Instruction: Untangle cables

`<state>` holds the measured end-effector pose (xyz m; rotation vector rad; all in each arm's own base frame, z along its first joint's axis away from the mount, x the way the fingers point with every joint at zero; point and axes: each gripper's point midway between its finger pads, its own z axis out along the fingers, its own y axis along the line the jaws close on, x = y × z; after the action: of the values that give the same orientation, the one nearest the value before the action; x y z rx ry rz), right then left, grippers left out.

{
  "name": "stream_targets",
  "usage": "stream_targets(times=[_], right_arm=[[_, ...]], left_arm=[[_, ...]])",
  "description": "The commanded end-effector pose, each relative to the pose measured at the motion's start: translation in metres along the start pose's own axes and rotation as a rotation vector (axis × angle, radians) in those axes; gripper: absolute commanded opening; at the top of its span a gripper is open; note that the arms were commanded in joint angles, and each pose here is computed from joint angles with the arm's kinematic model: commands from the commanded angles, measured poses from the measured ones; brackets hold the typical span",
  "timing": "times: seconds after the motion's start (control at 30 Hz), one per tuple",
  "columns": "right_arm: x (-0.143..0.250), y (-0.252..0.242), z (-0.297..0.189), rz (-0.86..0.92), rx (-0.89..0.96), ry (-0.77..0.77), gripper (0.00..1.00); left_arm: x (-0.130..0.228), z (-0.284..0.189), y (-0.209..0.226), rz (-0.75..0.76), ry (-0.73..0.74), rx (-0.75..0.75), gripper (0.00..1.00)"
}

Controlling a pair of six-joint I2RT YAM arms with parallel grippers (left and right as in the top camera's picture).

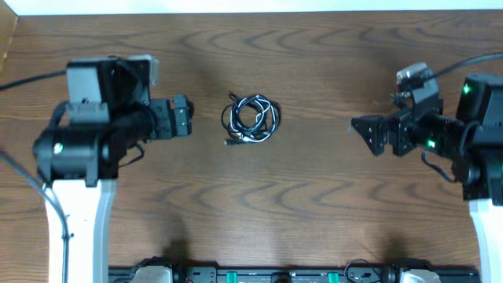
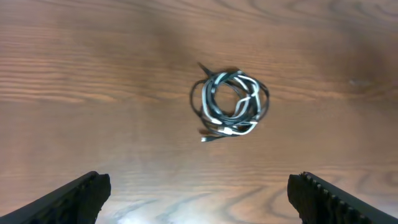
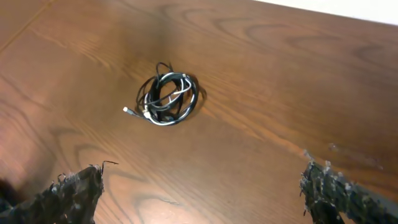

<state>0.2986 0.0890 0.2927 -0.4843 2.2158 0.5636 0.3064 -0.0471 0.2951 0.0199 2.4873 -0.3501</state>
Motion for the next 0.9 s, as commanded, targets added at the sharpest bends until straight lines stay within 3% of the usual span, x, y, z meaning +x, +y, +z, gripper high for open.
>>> stream_targets(times=[0.0, 0.17, 0.37, 0.87], right_arm=[[-0.004, 0.003, 0.002, 0.054, -0.038, 0.007, 0.99], [-0.005, 0.006, 0.003, 0.080, -0.058, 0.005, 0.99], [-0.004, 0.002, 0.006, 0.081, -0.043, 0.010, 0.99], [0.011, -0.027, 0.035, 0.135, 0.010, 0.105, 0.98]], left_arm=[[-0.008, 0.013, -0.020, 0.024, 0.021, 0.127, 0.96], [-0.015, 0.035, -0.023, 0.026, 0.043, 0.164, 0.96], [-0.001, 0.076, -0.038, 0.131, 0.157, 0.199, 0.95], [0.009, 0.177, -0.089, 0.256, 0.243, 0.284, 0.78]])
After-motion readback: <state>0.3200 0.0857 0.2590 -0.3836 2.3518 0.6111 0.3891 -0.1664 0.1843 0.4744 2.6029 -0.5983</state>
